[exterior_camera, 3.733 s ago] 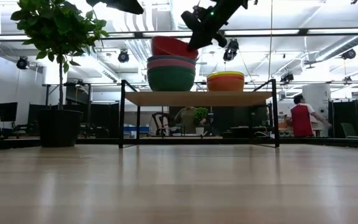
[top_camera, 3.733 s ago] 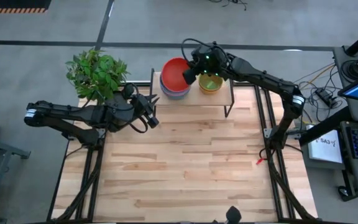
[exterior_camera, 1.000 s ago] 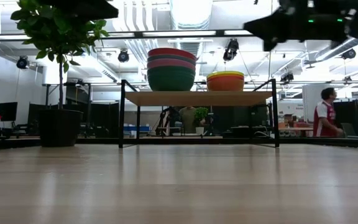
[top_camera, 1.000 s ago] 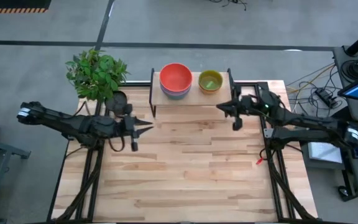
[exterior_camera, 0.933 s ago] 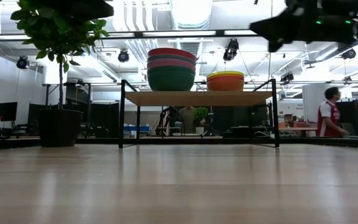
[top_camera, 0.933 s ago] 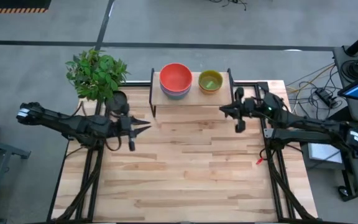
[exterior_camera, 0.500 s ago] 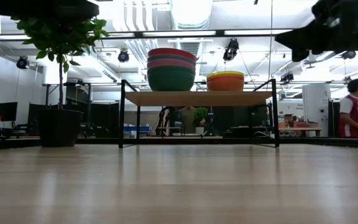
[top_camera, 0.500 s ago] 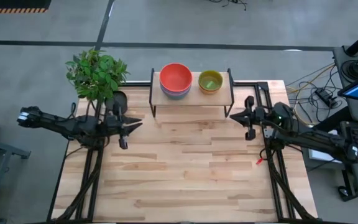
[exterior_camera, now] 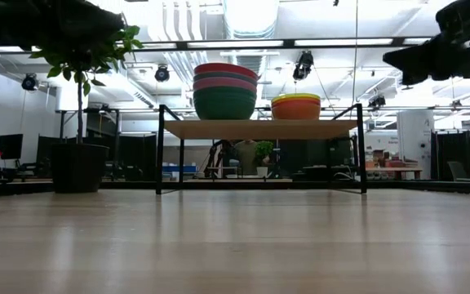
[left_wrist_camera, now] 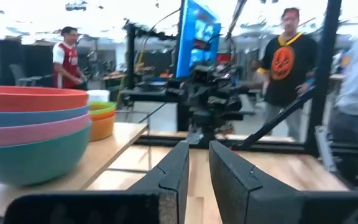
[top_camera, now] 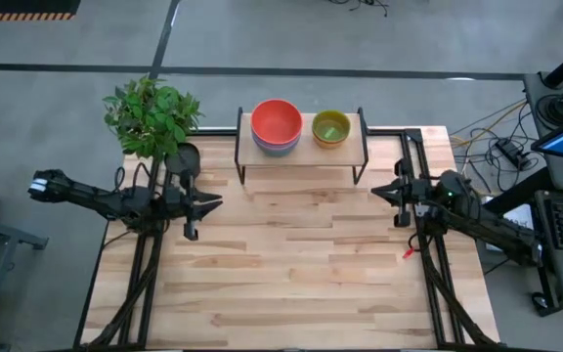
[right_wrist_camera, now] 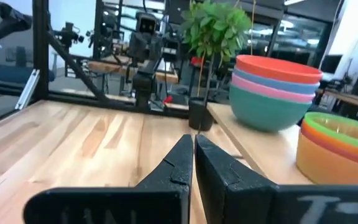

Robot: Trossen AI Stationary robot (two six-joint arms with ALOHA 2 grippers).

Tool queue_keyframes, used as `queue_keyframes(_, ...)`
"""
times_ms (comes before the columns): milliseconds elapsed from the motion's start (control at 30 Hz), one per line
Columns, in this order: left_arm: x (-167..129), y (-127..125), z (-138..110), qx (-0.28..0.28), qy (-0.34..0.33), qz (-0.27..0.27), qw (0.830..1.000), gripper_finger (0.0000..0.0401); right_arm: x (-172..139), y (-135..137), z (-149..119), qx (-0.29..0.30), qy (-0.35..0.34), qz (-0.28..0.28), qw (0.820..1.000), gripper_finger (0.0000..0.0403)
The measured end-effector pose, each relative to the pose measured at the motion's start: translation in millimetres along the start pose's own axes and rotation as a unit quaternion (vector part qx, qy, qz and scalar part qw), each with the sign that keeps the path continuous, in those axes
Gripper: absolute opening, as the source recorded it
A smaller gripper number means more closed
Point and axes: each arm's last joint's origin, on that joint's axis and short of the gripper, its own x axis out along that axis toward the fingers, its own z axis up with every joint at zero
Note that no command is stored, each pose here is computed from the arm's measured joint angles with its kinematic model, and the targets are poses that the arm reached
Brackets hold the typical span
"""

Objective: Place and stack bowls onto a shelf
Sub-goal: Return to Home Position

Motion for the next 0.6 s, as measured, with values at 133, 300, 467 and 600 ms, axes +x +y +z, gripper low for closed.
queue_keyframes(133, -3, 0, -12, -0.006, -0.014, -0.011, 1.0, 0.0046, 3, 1, -15, 0.013, 0.017, 0.008, 1.0, 0.0009)
queue_keyframes(300, -7, -1, -28, -0.006, -0.009, -0.036, 0.999, 0.0046, 6, 2, -26, 0.013, 0.002, 0.004, 1.0, 0.0009)
queue_keyframes(467, -12, 0, -41, -0.012, -0.023, -0.052, 0.998, 0.0046, 6, 2, -26, 0.005, 0.001, 0.008, 1.0, 0.0009)
queue_keyframes(600, -11, 0, -43, -0.003, -0.014, -0.053, 0.999, 0.0046, 6, 2, -27, 0.008, 0.005, 0.009, 1.0, 0.0009)
